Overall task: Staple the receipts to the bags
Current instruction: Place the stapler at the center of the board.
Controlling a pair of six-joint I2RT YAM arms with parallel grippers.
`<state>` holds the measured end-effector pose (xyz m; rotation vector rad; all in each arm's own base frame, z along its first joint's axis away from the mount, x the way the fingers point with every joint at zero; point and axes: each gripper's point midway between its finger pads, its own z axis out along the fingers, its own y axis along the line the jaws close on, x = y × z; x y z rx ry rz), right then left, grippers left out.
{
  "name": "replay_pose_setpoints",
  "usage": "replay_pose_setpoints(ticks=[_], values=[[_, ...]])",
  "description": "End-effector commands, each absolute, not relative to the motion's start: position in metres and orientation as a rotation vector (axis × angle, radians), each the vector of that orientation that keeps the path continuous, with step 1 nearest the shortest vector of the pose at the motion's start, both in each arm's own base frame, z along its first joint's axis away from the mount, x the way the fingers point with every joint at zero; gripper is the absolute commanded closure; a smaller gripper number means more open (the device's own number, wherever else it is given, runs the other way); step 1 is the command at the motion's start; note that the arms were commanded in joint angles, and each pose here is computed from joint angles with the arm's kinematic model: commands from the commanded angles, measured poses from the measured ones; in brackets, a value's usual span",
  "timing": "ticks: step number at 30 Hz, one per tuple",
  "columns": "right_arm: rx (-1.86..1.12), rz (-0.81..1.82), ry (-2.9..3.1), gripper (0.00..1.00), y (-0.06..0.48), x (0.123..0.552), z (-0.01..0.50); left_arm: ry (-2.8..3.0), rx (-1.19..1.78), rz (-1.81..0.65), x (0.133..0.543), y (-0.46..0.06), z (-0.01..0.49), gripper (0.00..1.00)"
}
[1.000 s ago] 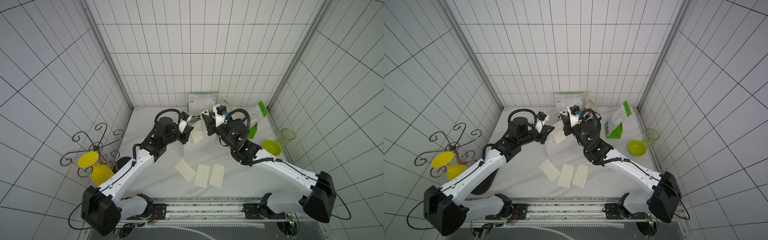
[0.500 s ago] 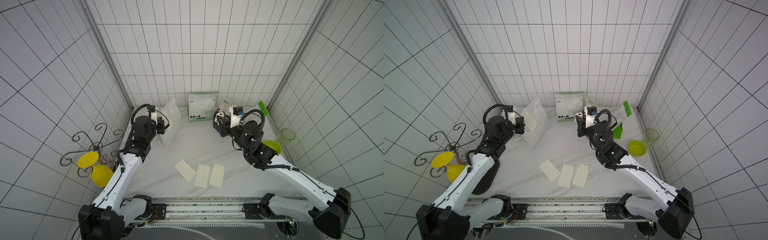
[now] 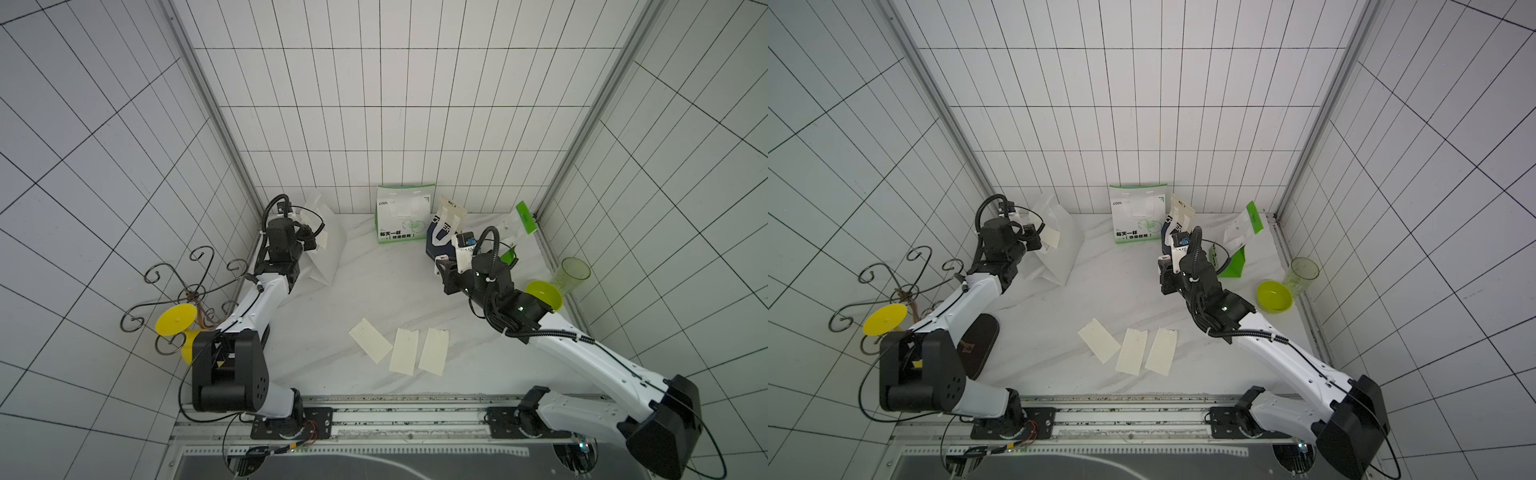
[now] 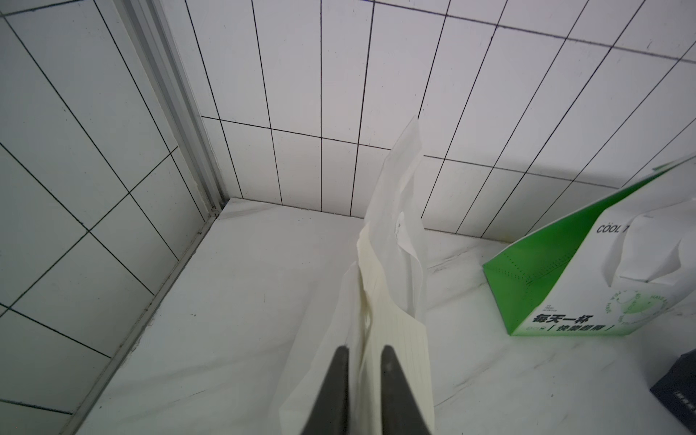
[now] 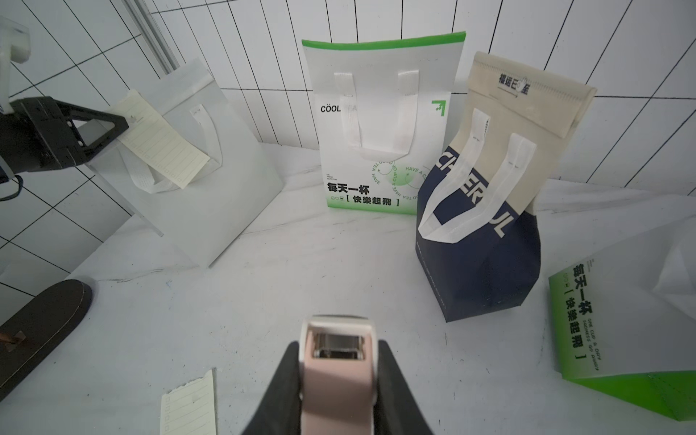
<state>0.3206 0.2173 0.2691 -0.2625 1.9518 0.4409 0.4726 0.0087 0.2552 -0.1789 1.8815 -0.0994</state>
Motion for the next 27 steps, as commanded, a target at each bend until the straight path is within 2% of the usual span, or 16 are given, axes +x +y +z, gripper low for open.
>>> replay_pose_setpoints(ticks=[1,3,4,9,14,18,23,27], values=[[-0.240,0.442,2.067,0.99,0.207,0.313,0.232,1.780,-0.178,-0.156,0.475,0.003,0.290,0.49],[-0.246,0.430,2.120,0.99,0.204,0.310,0.220,1.758,-0.193,-0.164,0.471,0.004,0.300,0.37],[-0.244,0.418,2.150,1.00,0.201,0.309,0.214,1.745,-0.201,-0.170,0.469,0.004,0.305,0.04],[-0.185,0.377,2.322,0.99,0.173,0.301,0.176,1.660,-0.224,-0.205,0.452,0.003,0.339,0.02],[-0.043,0.301,2.557,0.99,0.130,0.292,0.112,1.527,-0.307,-0.348,0.421,-0.002,0.372,0.02],[0.029,0.227,2.717,0.98,0.111,0.283,0.070,1.486,-0.441,-0.509,0.409,-0.002,0.365,0.02],[0.084,0.160,2.809,0.95,0.102,0.282,0.048,1.519,-0.494,-0.671,0.415,-0.009,0.346,0.02],[0.102,0.120,2.848,0.87,0.099,0.282,0.036,1.496,-0.455,-0.790,0.414,-0.015,0.339,0.02]])
